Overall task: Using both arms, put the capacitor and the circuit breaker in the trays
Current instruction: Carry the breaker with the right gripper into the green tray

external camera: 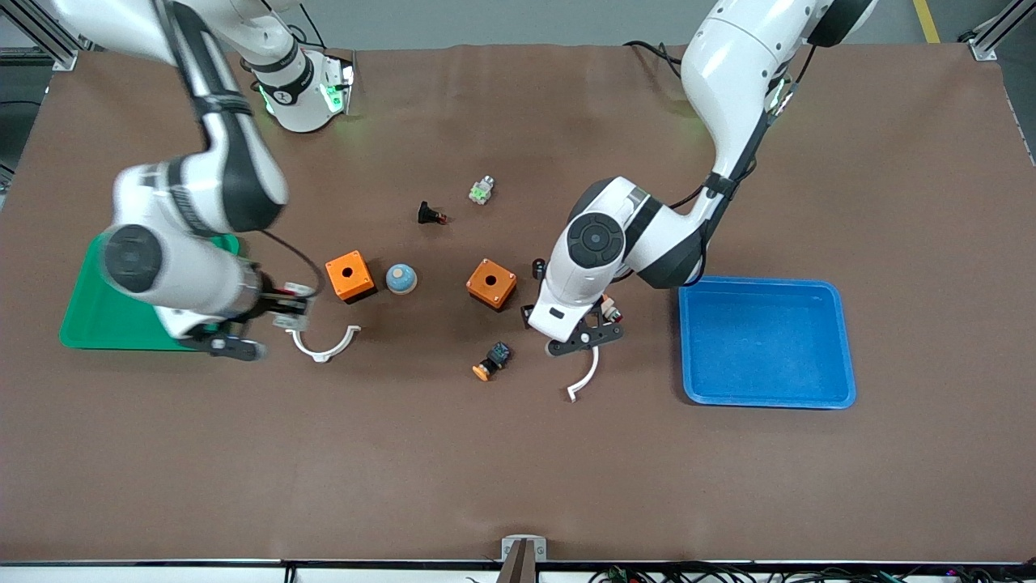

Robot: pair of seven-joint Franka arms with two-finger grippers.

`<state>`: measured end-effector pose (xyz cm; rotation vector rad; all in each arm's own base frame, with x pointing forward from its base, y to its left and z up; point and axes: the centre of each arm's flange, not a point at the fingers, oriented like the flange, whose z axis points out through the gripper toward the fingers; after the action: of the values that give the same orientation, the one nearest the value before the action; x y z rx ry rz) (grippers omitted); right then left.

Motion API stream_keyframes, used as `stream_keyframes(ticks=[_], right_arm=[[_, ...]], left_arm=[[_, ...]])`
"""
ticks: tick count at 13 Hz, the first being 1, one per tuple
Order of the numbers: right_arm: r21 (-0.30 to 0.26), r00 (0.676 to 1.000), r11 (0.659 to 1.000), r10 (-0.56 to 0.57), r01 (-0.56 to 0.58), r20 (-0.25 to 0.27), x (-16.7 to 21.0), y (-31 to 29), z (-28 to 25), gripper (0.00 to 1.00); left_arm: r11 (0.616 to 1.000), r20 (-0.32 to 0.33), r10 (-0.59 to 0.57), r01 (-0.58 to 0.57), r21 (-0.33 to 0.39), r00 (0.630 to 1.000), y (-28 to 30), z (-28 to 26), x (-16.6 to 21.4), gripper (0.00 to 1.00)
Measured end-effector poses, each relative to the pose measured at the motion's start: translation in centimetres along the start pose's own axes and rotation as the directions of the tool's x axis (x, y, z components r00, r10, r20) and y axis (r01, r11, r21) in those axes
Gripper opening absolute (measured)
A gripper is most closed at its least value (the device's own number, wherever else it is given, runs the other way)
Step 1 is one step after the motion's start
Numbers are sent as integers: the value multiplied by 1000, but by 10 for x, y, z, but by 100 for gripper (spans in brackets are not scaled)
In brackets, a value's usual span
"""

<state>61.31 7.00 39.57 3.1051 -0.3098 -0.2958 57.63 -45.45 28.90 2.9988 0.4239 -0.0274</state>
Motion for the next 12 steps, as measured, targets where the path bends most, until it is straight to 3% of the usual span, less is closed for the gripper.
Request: stream_keyframes(ticks=[6, 9, 12], right_arm=[[42, 993, 992, -120, 120, 10, 28, 238, 18, 40], [-22, 987, 987, -159, 159, -3, 31, 297, 41, 40], [-28, 983, 984, -179, 178, -42, 27, 333, 81, 40]], left_arm=[[1000, -5, 4, -4, -7, 1000, 4, -4, -1, 73], [1000, -5, 7, -7, -8, 1000, 5, -4, -2, 73], [999, 24, -27, 26, 31, 999, 3, 12, -15, 73]])
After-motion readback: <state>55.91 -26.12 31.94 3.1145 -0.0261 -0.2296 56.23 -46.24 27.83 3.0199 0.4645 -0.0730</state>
